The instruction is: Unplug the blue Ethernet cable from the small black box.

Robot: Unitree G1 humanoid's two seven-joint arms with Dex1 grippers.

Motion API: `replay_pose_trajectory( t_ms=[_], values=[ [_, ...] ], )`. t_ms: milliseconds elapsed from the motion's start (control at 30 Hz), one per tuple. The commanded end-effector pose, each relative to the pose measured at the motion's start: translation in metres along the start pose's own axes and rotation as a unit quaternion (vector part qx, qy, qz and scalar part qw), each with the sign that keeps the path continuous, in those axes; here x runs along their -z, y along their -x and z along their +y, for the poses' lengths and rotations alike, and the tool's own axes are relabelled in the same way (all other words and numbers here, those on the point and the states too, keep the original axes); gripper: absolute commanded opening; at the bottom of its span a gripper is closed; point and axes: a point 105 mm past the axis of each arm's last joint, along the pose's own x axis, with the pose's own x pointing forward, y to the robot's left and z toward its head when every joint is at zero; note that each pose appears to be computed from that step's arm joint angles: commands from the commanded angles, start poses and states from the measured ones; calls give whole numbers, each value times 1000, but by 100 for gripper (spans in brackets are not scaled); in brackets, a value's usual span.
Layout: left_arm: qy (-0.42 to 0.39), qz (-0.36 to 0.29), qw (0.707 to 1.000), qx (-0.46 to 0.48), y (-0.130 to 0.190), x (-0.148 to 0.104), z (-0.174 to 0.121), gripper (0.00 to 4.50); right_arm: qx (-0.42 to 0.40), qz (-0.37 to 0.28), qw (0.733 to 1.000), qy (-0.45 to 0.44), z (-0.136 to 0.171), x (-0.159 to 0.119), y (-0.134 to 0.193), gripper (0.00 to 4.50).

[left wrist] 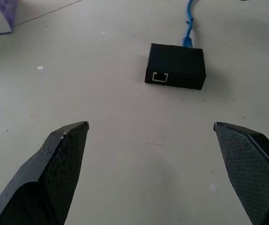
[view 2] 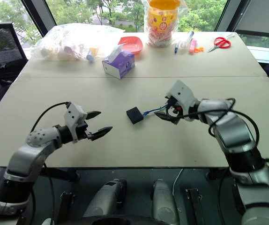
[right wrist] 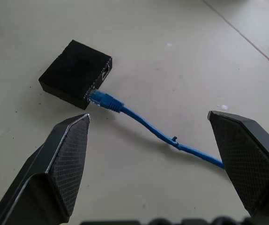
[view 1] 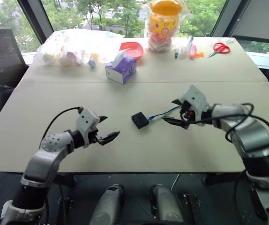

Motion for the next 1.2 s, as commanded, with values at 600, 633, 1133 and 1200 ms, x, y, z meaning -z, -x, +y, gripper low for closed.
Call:
replay_pose_trajectory(
  t_ms=[600,633,1133,1200],
  values=[
    [-51,-42,996,-66,12,-31,39,450,-205,139,967,64,0,2,-86,331],
    [-52,-43,995,-68,12,-31,39,450,-212,141,965,67,2,2,-87,280],
    [54,-104,993,2,-29,-59,42,450,25,-69,932,355,-9,-55,-55,4],
    [69,-109,991,33,-34,-65,37,450,50,-98,918,382,1,-60,-43,4]
  ],
)
